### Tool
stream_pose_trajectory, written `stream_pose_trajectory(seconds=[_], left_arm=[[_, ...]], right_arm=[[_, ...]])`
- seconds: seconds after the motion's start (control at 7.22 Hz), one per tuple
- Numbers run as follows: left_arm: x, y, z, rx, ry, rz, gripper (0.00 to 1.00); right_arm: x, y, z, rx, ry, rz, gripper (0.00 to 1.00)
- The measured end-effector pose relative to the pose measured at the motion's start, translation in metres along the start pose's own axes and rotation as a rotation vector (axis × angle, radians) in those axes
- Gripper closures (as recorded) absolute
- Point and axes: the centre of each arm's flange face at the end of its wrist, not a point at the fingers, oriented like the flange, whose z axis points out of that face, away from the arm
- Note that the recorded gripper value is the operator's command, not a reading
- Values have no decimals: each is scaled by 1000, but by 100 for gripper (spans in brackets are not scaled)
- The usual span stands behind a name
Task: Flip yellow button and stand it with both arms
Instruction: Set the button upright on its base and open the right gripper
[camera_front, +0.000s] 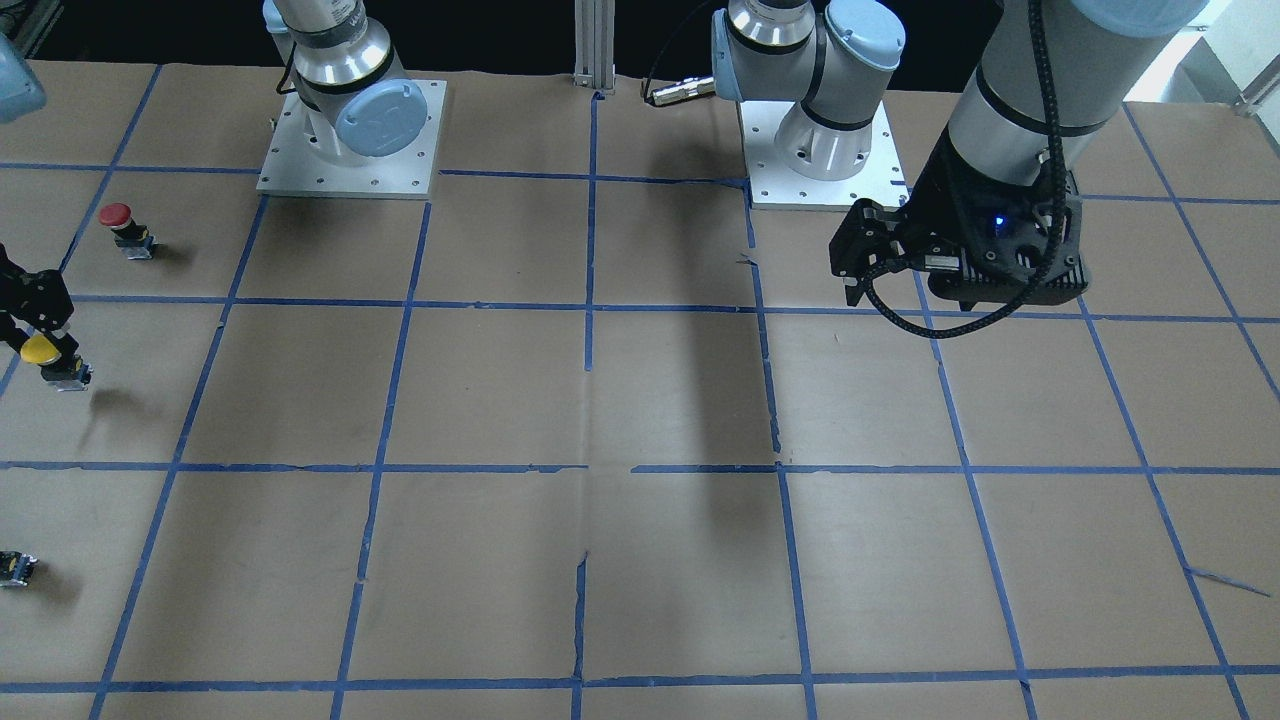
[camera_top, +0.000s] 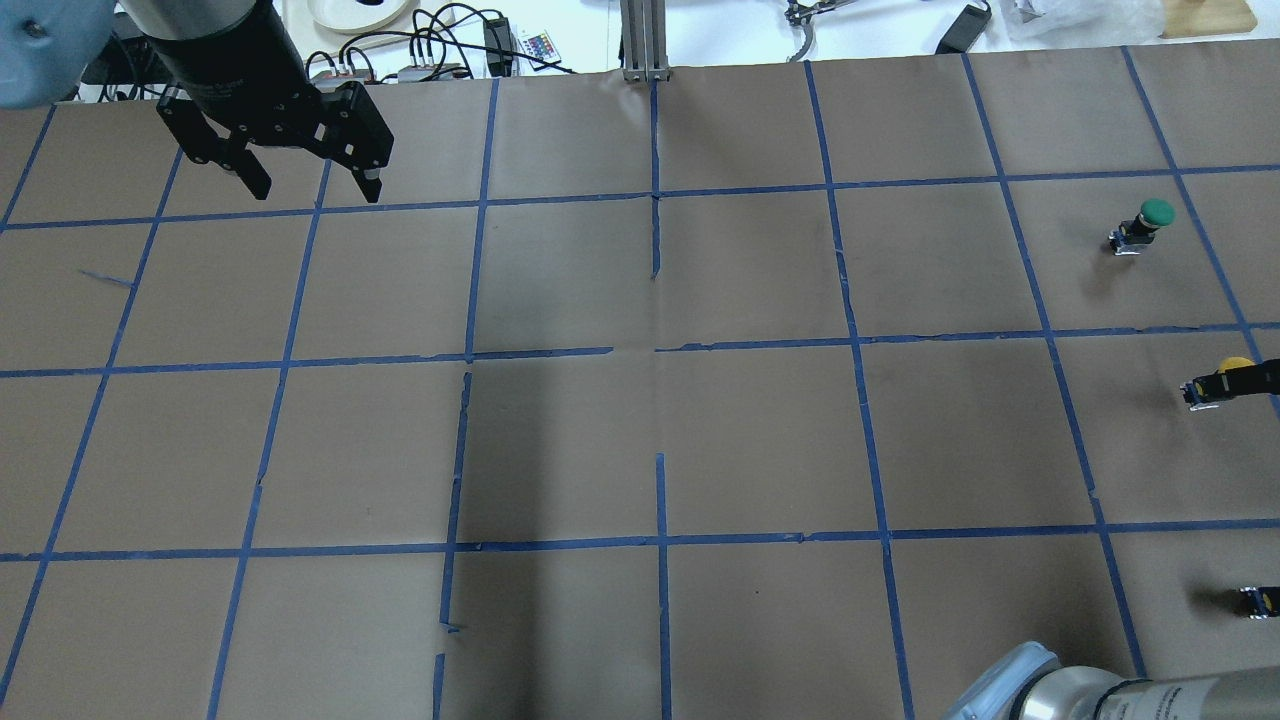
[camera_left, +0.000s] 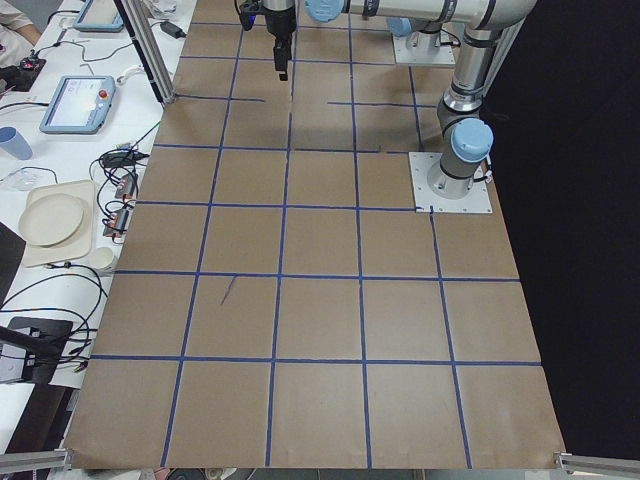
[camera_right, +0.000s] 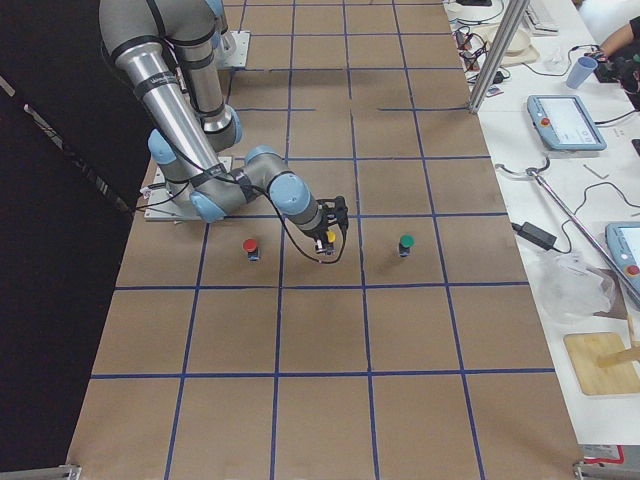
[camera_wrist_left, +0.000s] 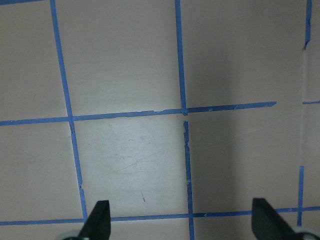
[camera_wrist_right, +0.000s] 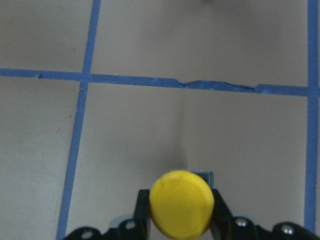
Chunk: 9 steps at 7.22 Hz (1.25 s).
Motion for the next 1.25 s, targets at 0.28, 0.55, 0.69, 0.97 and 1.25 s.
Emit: stream_pose_trajectory(seconds=[0.28,0.55,0.69,0.97,1.25], left_arm=[[0,4,-15,8,4,4,0],[-4,14,-26,-3,26,26,0],[-7,21,-32,1,39,46,0],[-5,35,-31,-24,54,72,0],[-6,39,-27,-39,44,71,0]], right_arm=[[-1,5,10,-19,-27,10,90],[1,6,12,-34,-23,10,80],[1,6,13,-37,-23,10,76],[2,7,17,-43,-32,19,39],[3,8,18,-44,-32,25,5]])
